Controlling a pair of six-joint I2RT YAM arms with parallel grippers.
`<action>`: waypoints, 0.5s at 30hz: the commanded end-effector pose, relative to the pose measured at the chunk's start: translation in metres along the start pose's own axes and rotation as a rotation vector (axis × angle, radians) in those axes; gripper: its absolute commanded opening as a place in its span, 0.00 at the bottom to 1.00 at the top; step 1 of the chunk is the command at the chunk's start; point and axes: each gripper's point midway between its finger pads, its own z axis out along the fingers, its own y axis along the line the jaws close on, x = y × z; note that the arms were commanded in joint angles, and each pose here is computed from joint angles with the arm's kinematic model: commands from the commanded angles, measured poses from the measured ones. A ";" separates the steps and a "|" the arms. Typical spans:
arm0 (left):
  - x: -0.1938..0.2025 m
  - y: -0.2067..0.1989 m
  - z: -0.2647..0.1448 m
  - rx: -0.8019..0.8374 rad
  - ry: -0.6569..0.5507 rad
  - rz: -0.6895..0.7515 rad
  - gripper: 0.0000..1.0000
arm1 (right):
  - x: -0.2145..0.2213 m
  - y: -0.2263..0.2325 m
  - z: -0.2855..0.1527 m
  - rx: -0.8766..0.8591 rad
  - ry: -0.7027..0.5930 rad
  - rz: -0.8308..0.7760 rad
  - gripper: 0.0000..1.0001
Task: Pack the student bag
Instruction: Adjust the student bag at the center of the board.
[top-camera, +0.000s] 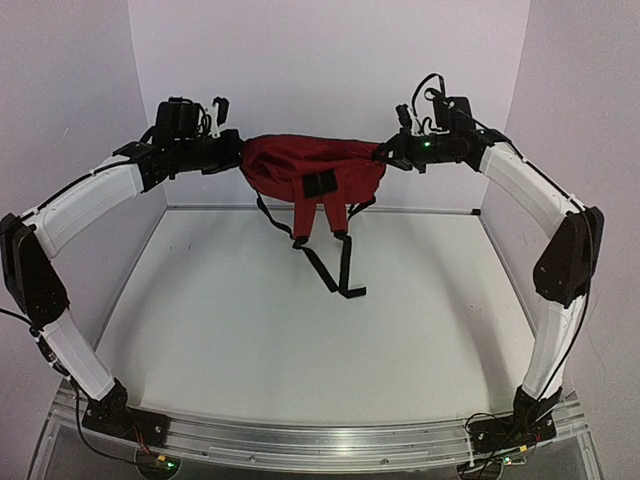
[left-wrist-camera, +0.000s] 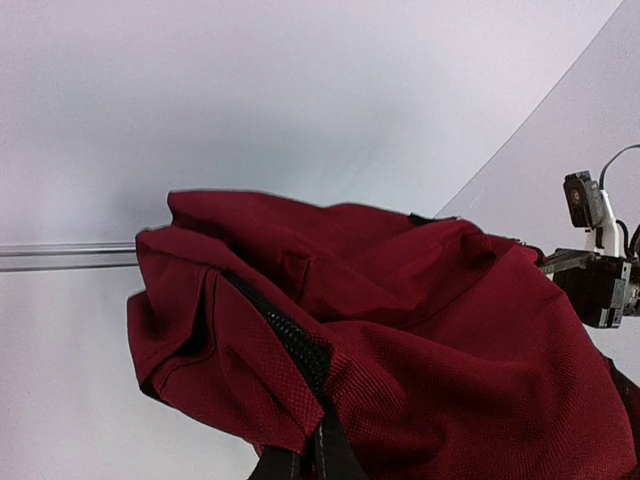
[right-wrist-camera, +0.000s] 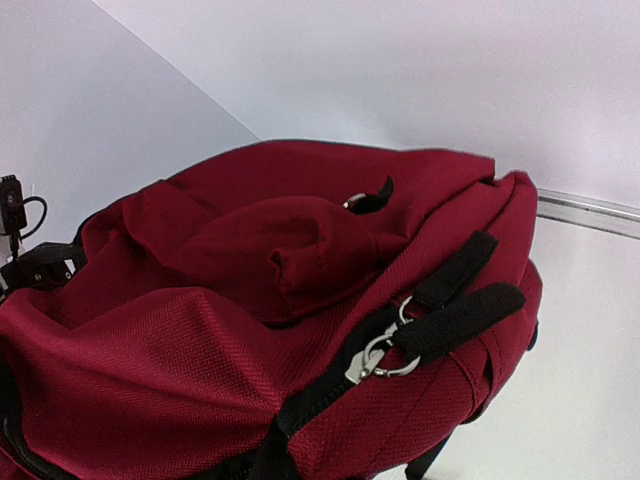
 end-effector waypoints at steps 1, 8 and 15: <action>0.004 -0.018 -0.021 0.118 -0.072 0.075 0.00 | 0.007 0.021 -0.020 -0.103 -0.047 -0.137 0.00; 0.188 0.050 0.006 0.093 0.253 -0.093 0.00 | 0.189 -0.080 0.017 -0.006 0.350 -0.035 0.00; 0.248 0.061 -0.022 0.050 0.325 -0.150 0.00 | 0.254 -0.097 -0.003 0.025 0.500 0.014 0.00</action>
